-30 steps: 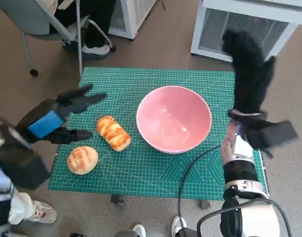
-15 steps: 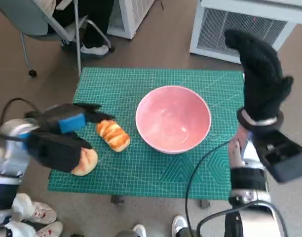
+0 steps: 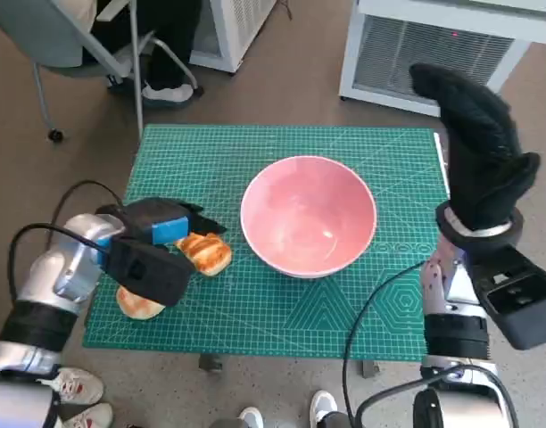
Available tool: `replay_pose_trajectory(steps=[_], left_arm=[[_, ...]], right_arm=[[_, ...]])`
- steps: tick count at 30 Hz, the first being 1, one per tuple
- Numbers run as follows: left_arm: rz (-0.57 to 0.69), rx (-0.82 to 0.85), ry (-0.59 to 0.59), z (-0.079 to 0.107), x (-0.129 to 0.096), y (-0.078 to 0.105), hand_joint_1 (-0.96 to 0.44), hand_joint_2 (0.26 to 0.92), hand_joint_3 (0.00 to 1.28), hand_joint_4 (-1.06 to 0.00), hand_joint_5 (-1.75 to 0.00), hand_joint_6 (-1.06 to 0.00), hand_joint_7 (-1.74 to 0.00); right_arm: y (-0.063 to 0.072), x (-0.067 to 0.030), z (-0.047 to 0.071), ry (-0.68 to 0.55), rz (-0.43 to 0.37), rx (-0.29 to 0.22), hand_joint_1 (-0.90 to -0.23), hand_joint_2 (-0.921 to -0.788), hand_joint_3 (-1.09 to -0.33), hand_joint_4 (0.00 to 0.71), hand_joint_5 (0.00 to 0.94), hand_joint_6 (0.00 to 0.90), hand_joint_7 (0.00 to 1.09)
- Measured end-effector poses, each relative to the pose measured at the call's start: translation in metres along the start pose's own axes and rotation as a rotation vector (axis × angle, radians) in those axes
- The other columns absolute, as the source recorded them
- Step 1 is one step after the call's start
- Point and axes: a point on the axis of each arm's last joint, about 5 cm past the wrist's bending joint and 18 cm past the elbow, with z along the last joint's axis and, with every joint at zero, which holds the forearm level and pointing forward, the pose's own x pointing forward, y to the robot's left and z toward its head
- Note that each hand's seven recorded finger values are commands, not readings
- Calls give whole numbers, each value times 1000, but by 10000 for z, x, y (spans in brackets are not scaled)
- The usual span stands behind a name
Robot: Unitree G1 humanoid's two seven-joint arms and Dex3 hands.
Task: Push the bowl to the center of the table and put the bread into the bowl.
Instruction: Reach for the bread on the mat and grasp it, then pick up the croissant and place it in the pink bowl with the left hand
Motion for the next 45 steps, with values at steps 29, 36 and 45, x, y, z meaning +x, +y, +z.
replay_pose_trajectory(steps=[29,36,45], left_arm=[[141,-59,-60,-200,-117,126,0,920,95,-521,-1393,-748,-975],[407,-101,-160,-155,-446,615,0,920,92,-526,-1356,-741,-1018],[718,-34,-405,200,-638,1078,-1,920,100,-550,-1243,-692,-1161]], right_arm=[[5,-89,25,19,6,5,-593,-921,-828,-1,465,-1,640],[-6,-121,30,27,-6,14,-579,-921,-816,-1,462,-1,637],[-11,-125,27,26,-13,27,-574,-921,-809,-1,467,-1,657]])
